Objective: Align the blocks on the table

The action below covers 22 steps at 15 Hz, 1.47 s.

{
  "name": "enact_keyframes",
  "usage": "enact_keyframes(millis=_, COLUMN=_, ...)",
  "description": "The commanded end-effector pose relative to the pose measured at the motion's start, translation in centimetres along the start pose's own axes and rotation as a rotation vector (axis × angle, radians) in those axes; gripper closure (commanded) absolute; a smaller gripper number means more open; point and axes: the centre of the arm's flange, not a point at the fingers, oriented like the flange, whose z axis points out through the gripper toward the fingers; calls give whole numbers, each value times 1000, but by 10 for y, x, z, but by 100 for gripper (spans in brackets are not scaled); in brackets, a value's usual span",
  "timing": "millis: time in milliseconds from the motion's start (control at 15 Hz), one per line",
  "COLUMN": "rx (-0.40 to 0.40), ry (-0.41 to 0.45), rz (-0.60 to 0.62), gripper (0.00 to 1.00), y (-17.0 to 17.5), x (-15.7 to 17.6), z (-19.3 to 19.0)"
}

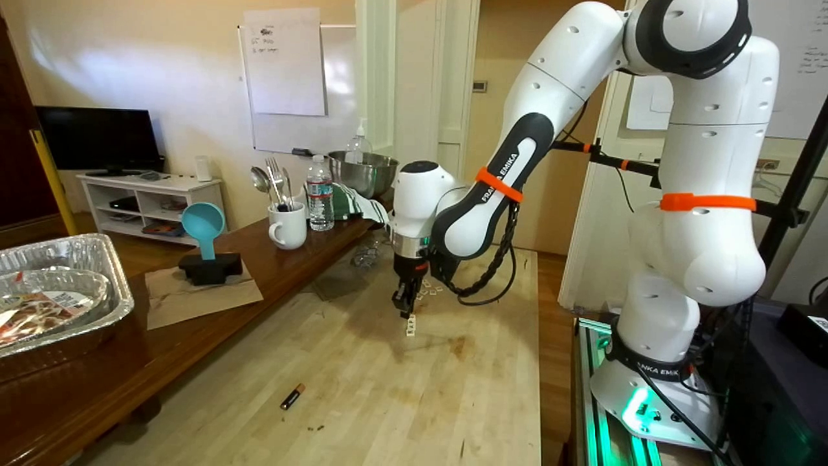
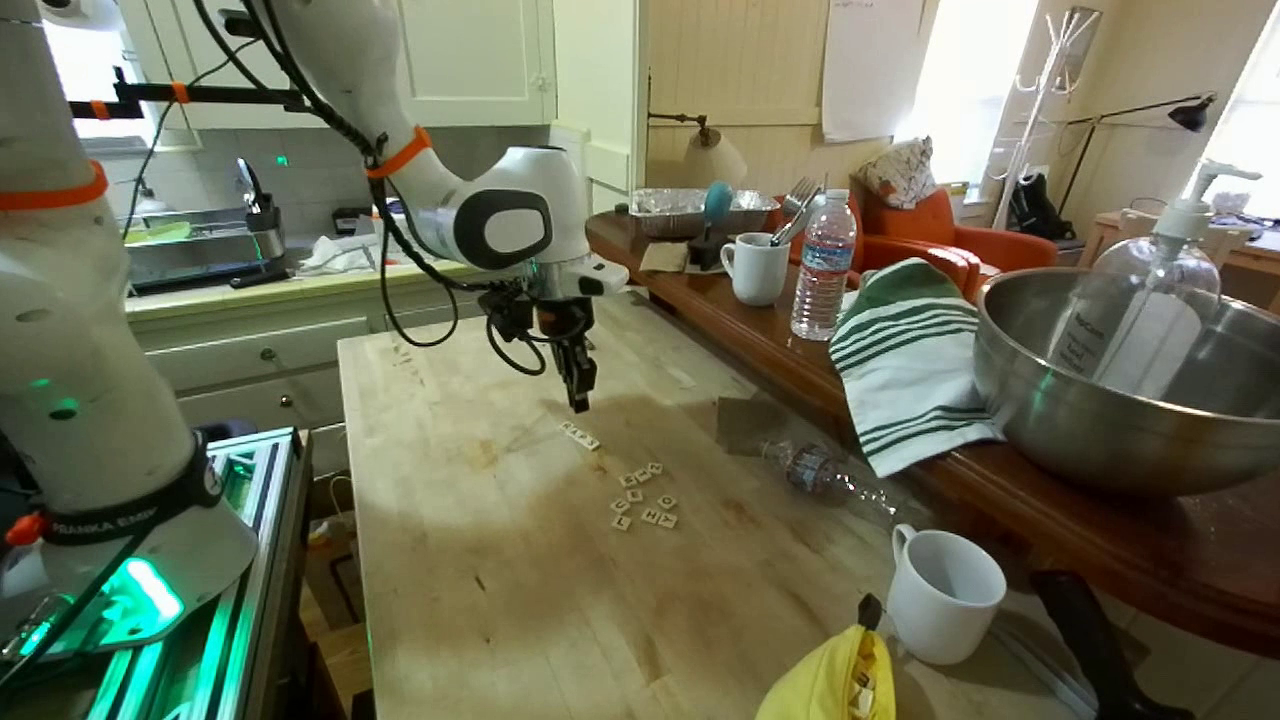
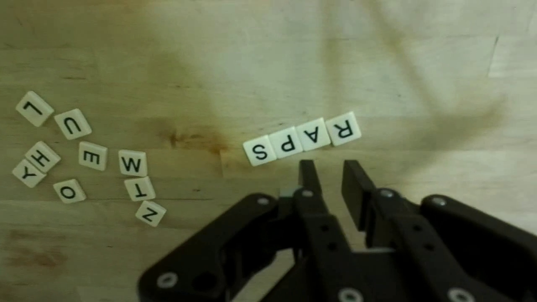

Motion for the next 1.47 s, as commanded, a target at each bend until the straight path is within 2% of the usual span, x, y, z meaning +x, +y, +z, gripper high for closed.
enact_keyframes(millis=0, rx=44, ry=-52, rz=-111, gripper=46, y=8, x=-8, z=-10)
enact_keyframes(millis=400, rx=69, ry=-84, rz=-245, gripper=1, y=19, x=-5, z=-10)
enact_keyframes(millis=667, rx=57, ry=-73, rz=-275, gripper=0, y=21, x=-6, z=-11)
enact_keyframes(millis=1400, rx=57, ry=-59, rz=-251, gripper=0, y=18, x=-3, z=-5)
